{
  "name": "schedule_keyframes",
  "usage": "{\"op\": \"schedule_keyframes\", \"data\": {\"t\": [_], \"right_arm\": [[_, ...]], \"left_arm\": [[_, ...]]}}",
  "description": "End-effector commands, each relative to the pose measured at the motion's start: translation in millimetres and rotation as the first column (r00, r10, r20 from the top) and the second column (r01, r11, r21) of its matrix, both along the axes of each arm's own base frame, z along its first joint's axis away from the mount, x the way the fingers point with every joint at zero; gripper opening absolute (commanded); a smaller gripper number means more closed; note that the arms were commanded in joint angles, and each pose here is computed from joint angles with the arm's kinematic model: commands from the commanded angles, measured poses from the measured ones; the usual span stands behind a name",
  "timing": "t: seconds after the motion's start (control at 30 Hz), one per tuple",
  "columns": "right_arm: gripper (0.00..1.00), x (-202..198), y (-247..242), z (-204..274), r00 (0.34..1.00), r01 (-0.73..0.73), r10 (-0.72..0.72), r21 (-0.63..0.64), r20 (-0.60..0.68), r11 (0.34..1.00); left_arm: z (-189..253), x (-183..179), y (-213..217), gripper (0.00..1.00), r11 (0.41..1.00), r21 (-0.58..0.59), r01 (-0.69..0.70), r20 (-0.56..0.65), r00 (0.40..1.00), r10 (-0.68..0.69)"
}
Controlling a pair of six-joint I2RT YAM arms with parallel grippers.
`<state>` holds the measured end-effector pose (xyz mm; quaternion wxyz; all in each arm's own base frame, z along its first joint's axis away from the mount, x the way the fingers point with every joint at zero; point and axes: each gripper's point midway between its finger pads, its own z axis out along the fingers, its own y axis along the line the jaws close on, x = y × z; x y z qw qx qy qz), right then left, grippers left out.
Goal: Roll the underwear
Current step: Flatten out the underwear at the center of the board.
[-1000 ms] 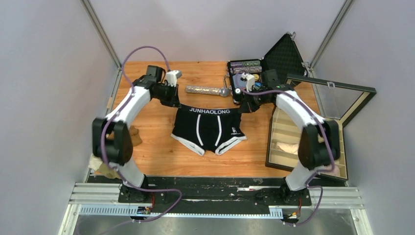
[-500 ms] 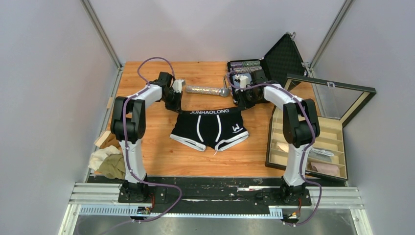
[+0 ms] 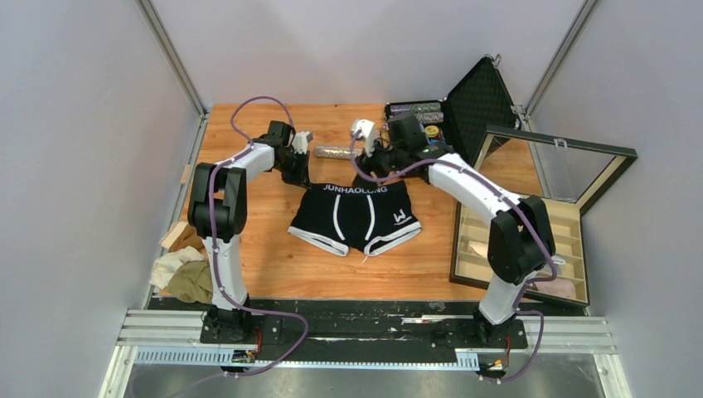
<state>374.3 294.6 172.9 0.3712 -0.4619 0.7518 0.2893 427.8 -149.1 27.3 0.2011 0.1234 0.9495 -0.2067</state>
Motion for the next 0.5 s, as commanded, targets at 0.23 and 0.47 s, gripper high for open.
{"op": "schedule_keyframes", "data": {"t": [0.23,0.47], "right_arm": [[0.38,-72.7,150.6,-48.6,0.841,-0.531,0.514,0.077,0.172,0.844],[0.38,-80.0,192.3,-78.5,0.802,-0.584,0.562,0.068,0.203,0.809]], "left_arm": [[4.9,-3.0,3.0,0.00,0.999,-0.039,-0.009,-0.005,1.000,0.009],[7.3,-6.3,15.7,0.00,0.997,-0.040,-0.062,-0.007,0.998,0.062]]}}
